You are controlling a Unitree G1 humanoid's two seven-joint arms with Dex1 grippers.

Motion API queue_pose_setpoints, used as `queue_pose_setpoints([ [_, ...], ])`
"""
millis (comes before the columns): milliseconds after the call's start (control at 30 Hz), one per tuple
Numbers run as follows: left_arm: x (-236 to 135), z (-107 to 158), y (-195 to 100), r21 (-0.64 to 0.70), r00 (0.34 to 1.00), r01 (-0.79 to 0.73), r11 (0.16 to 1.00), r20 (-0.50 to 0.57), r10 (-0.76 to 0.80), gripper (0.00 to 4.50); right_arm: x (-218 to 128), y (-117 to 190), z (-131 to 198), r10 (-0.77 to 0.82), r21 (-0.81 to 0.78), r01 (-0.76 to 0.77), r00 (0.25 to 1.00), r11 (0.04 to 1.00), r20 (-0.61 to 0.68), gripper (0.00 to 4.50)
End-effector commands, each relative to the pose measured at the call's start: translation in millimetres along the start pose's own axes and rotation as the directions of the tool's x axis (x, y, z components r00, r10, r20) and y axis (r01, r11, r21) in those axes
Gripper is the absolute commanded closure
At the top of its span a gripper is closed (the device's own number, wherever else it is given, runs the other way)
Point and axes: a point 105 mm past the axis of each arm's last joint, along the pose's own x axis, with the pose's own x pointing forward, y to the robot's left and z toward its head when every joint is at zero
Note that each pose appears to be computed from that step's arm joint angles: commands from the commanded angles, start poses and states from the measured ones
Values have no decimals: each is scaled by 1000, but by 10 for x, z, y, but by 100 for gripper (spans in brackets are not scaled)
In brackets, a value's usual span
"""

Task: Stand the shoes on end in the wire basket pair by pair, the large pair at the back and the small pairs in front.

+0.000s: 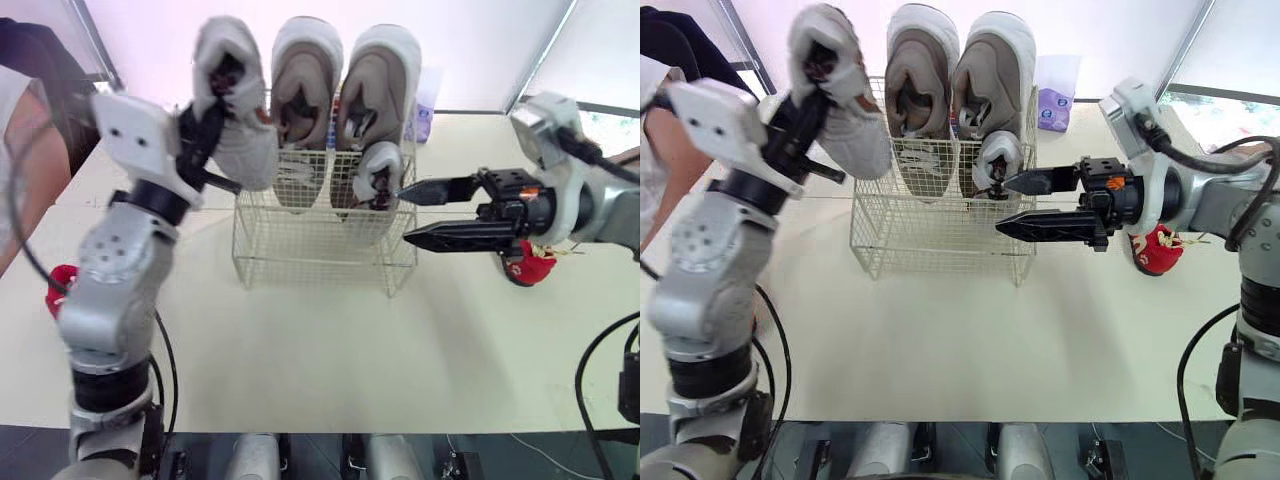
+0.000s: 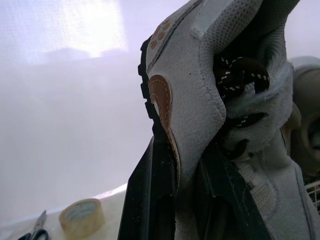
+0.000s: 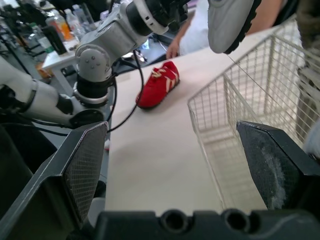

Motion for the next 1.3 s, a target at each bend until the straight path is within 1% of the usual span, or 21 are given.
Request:
queue_pose_setpoints([
  [33, 42, 41, -46, 59, 996, -10, 998, 86, 5, 421, -113, 32, 9, -56, -14, 56, 998, 998, 2, 0],
  [167, 74, -130, -208, 105, 995, 5, 994, 103, -16, 421, -251, 48, -167, -134, 28, 135, 991, 990, -28, 0],
  [300, 41, -425, -360, 89, 997, 24, 996, 68, -30, 421, -269, 90, -169, -153, 44, 152, 988, 987, 9, 0],
  [400, 12, -559, -448, 72, 998, 45, 996, 46, -48, 421, -259, 110, -185, -165, 46, 164, 986, 985, 14, 0],
  [467, -20, -614, -472, 63, 999, 45, 997, 28, -47, 421, -255, 116, -187, -171, 47, 170, 985, 984, 22, 0],
  [567, -69, -652, -503, 91, 998, 64, 994, 10, -65, 421, -248, 108, -186, -177, 46, 176, 984, 983, 29, 0],
  [700, -156, -815, -529, 81, 994, 93, 992, -59, -89, 421, -195, 73, -186, -168, 48, 165, 984, 985, 55, 0],
  [800, -149, -763, -453, 66, 997, 73, 995, -42, -70, 421, -166, 48, -194, -163, 47, 160, 984, 986, 64, 0],
  [833, -143, -729, -427, 57, 997, 64, 996, -33, -63, 353, -161, 40, -193, -162, 47, 159, 984, 986, 69, 0],
  [867, -140, -700, -403, 47, 998, 56, 997, -28, -55, 325, -155, 28, -192, -160, 47, 157, 984, 986, 73, 0],
  [933, -146, -664, -370, 23, 999, 42, 999, -29, -42, 232, -139, 7, -199, -159, 47, 155, 984, 987, 77, 0],
  [1000, -174, -643, -364, -12, 998, 42, 999, -39, -42, 128, -125, -9, -218, -158, 48, 154, 984, 987, 77, 0],
  [1033, -200, -631, -371, -30, 998, 46, 998, -46, -47, 86, -118, -16, -229, -157, 48, 154, 985, 987, 77, 0],
  [1133, -278, -594, -380, -72, 996, 46, 996, -72, -52, 86, -111, -42, -249, -158, 49, 154, 984, 987, 77, 0],
  [1300, -382, -518, -338, -82, 993, 36, 996, -110, -45, 86, -113, -87, -252, -159, 47, 156, 984, 987, 79, 0],
])
